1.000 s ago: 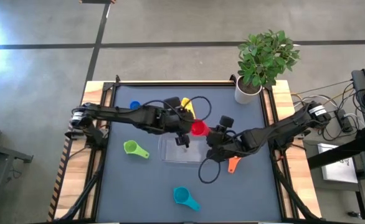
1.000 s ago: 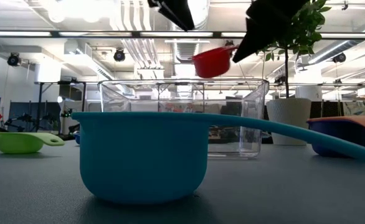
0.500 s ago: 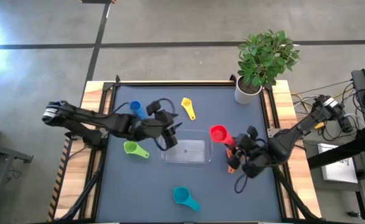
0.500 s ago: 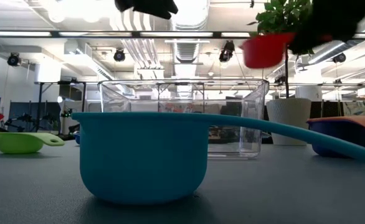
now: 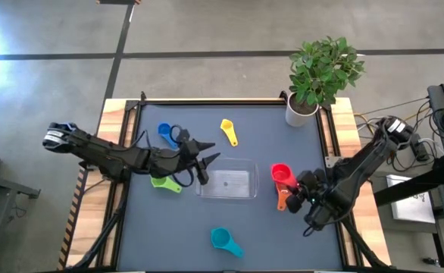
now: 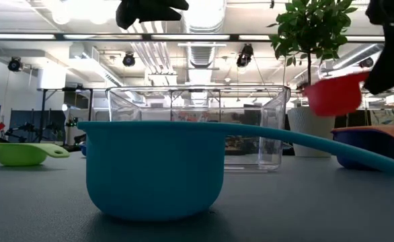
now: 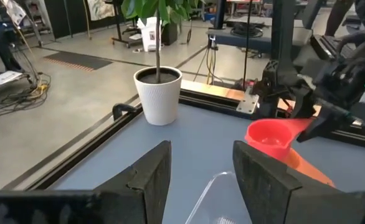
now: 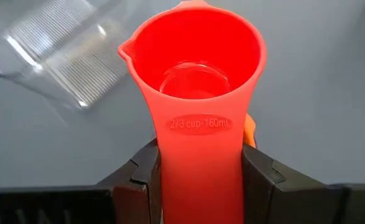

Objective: Nest measuring cups in basket
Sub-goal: Stack the red measuring cup on top of the orange measuring cup

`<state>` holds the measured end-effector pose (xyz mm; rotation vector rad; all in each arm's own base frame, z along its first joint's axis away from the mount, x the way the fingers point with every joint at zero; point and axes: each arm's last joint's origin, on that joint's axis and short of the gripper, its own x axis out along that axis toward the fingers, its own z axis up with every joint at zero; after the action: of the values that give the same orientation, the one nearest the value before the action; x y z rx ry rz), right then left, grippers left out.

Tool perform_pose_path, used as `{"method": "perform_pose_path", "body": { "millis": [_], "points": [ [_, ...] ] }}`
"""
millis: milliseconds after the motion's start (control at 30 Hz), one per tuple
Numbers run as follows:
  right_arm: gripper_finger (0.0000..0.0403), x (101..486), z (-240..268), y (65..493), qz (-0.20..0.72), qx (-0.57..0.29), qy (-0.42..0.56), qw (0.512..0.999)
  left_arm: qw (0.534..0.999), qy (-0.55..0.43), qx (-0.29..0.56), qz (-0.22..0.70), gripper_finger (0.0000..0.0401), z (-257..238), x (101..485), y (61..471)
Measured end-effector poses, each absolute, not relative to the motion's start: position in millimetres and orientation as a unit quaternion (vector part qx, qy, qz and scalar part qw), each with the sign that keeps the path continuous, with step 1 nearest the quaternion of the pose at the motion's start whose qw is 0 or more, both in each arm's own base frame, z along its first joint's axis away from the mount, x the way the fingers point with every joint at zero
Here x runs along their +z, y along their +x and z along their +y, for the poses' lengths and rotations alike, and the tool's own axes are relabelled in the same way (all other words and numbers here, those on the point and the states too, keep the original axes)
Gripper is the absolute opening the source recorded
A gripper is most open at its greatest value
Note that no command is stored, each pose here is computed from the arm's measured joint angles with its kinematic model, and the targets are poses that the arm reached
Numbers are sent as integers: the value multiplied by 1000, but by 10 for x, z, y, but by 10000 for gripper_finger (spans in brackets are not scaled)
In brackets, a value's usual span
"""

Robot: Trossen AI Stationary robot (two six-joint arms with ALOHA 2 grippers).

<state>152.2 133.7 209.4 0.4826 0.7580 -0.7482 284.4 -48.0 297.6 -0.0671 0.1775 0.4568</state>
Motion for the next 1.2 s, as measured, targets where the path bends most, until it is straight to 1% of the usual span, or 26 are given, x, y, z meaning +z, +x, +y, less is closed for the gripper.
{"method": "perform_pose_path", "body": {
  "millis": [200, 500, 900, 1000, 1200],
  "points": [
    [133, 2005, 1380, 1537, 386, -370, 231, 813, 970, -32, 226, 88, 155, -480, 2976, 2845],
    [138, 1978, 1393, 1528, 407, -372, 233, 801, 970, -28, 226, 90, 155, -480, 2974, 2846],
    [214, 1973, 1420, 1532, 435, -358, 244, 789, 970, -28, 225, 91, 155, -480, 2969, 2846],
    [223, 1992, 1441, 1547, 440, -348, 246, 790, 970, -28, 225, 91, 155, -480, 2969, 2846],
    [226, 2129, 1504, 1608, 440, -321, 246, 802, 969, -26, 225, 96, 155, -485, 2940, 2865]
  ]
}}
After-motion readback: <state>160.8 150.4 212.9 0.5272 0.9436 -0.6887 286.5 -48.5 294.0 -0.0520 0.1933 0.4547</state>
